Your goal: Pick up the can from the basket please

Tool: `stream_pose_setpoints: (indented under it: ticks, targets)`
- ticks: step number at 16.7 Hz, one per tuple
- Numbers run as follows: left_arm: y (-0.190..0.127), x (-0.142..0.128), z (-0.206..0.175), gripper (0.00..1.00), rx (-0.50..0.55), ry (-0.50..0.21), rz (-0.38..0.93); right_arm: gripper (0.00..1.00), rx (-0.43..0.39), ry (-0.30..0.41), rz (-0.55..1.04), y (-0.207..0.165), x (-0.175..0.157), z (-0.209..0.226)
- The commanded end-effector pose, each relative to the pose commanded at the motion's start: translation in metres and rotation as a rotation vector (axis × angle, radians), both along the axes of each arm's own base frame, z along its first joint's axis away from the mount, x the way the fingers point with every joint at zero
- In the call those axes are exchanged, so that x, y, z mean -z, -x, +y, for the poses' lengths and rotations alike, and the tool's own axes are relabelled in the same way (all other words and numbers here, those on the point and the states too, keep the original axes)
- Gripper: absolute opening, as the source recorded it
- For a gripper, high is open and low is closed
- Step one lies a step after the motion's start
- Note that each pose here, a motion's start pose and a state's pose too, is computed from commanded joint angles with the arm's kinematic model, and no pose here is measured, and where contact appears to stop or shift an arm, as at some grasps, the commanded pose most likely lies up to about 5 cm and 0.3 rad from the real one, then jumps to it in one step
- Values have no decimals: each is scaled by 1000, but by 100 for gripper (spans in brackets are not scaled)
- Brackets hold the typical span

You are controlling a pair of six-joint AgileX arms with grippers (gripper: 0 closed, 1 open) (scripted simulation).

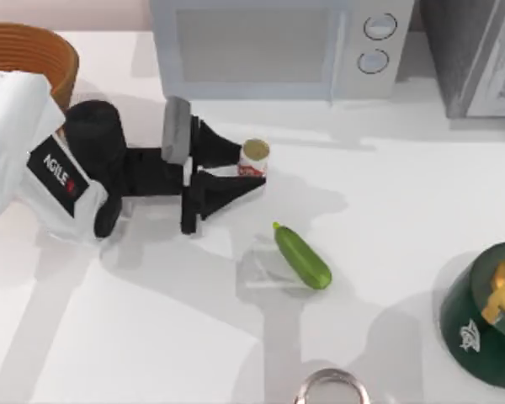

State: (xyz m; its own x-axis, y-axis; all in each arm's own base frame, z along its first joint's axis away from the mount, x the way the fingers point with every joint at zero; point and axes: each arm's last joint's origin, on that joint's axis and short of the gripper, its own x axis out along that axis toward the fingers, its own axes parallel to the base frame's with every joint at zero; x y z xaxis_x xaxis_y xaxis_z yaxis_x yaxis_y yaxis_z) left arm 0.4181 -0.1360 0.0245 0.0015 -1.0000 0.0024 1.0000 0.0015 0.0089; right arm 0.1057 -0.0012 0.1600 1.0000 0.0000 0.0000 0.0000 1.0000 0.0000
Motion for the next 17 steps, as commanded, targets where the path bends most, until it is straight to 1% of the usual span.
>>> stream_pose_setpoints:
  ticks: [2,7,17]
  targets:
    - [1,7,-2,0,21,-2,9,100,0,0,0,0,0,0]
    - [1,7,-2,0,21,-2,9,100,0,0,0,0,0,0]
    - [1,7,-2,75,21,-2,9,100,0,0,0,0,0,0]
